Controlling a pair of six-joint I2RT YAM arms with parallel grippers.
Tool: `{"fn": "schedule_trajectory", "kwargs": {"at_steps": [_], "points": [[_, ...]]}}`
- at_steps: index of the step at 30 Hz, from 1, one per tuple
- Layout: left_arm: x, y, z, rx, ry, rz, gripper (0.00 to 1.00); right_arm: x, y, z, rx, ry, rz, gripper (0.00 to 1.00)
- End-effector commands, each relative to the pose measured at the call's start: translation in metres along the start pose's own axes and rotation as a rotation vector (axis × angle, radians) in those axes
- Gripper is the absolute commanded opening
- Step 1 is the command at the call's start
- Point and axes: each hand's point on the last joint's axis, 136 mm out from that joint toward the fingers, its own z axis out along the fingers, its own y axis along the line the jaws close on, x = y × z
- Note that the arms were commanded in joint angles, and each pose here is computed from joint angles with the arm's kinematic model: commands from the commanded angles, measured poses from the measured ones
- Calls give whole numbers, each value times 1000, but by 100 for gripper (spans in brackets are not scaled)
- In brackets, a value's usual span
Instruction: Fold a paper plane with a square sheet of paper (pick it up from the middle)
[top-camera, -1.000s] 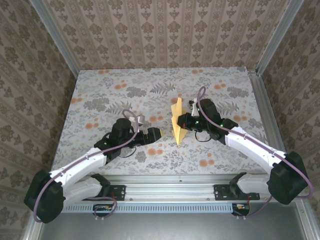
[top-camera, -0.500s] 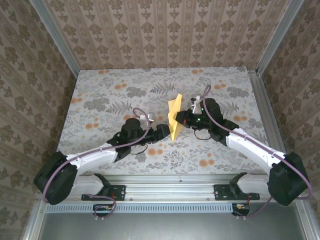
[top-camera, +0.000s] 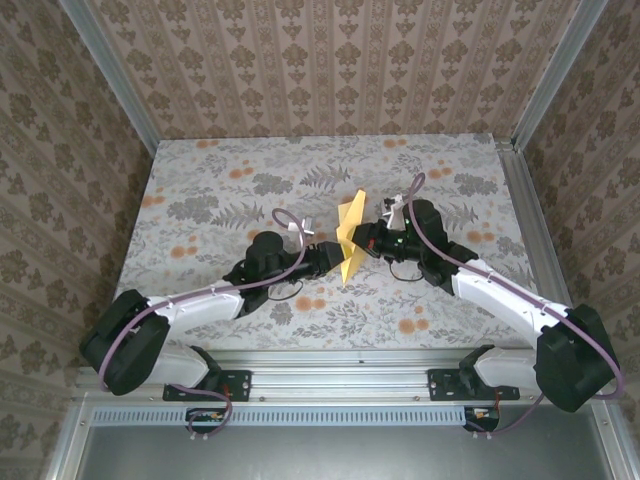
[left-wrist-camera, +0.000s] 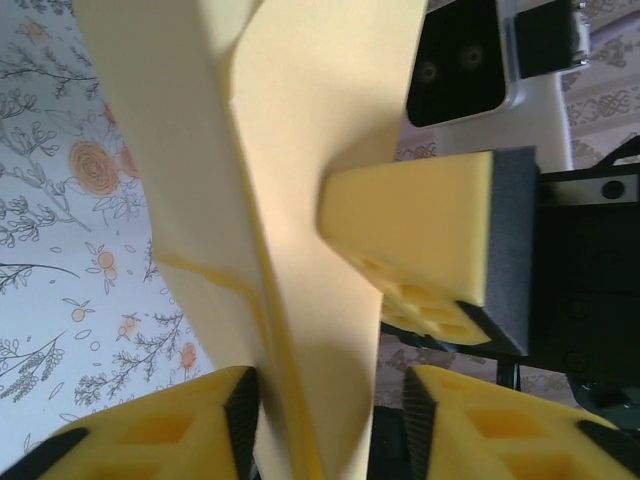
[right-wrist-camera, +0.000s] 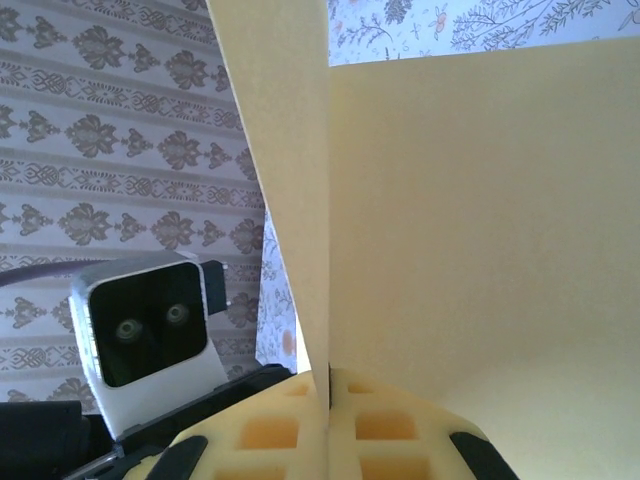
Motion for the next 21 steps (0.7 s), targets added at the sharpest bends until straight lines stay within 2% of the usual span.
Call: {"fn": "schedule_trajectory", "kwargs": {"at_steps": [1,13,16,19,21], "points": [[-2,-20,3,59,11,38,39,-1,11,-6,-56,-5,-1,0],[-1,-12,2,27,40,40,19,0,7,-7,-57,1,10,1],[-1,-9,1,12,46,42,10,0,7,-7,-58,1,8,15],[-1,-6,-2,-20,57,55,9,-1,4,-10,-31,-3,-8,28],[0,2,-8,-88,75,74,8,-3,-2,-15,-4,-12,-16,35]]}}
